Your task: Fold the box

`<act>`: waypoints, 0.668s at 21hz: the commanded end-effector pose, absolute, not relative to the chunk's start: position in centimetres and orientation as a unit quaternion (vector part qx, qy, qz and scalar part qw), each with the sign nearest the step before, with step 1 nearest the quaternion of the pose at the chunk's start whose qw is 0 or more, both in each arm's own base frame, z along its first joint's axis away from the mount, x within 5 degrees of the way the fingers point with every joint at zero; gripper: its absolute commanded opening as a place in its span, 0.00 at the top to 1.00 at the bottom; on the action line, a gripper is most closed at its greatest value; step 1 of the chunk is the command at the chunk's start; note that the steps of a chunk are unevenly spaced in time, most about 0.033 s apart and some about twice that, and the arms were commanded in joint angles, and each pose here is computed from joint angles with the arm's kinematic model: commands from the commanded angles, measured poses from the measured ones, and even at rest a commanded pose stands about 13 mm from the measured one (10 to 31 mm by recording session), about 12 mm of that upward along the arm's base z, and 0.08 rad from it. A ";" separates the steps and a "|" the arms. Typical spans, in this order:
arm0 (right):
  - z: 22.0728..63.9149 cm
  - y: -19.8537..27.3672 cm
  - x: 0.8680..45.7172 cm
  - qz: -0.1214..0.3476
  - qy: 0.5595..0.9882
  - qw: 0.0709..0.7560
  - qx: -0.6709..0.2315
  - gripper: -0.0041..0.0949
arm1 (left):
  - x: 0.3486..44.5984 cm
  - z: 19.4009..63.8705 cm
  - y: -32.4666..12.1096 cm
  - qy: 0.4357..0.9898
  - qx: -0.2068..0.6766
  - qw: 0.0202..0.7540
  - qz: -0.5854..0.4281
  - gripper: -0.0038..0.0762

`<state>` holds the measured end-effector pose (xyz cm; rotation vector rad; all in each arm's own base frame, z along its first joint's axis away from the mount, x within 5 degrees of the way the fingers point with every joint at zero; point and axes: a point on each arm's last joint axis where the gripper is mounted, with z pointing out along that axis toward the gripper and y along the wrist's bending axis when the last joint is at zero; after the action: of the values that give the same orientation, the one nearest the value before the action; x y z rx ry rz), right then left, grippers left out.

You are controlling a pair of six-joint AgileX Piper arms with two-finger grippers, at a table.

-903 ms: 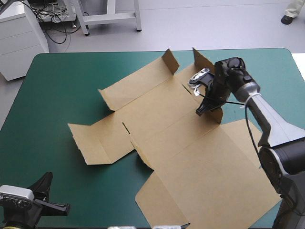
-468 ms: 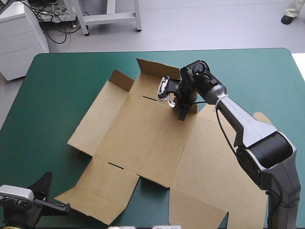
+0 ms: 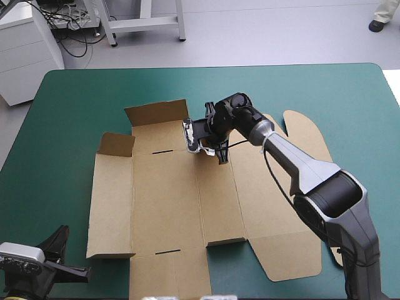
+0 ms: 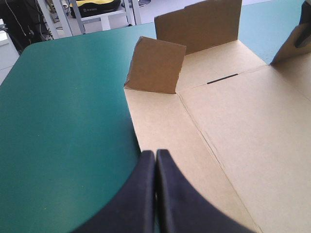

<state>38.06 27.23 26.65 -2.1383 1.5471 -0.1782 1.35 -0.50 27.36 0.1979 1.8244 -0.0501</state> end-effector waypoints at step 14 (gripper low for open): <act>32.1 27.1 38.3 -0.036 0.685 0.380 -0.621 0.45 | 1.0 28.6 -0.5 0.756 0.078 0.650 -0.025 0.99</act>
<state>38.88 27.79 27.06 -1.7996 1.7533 -0.1051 1.35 -0.50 27.36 0.1979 1.8244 -0.0501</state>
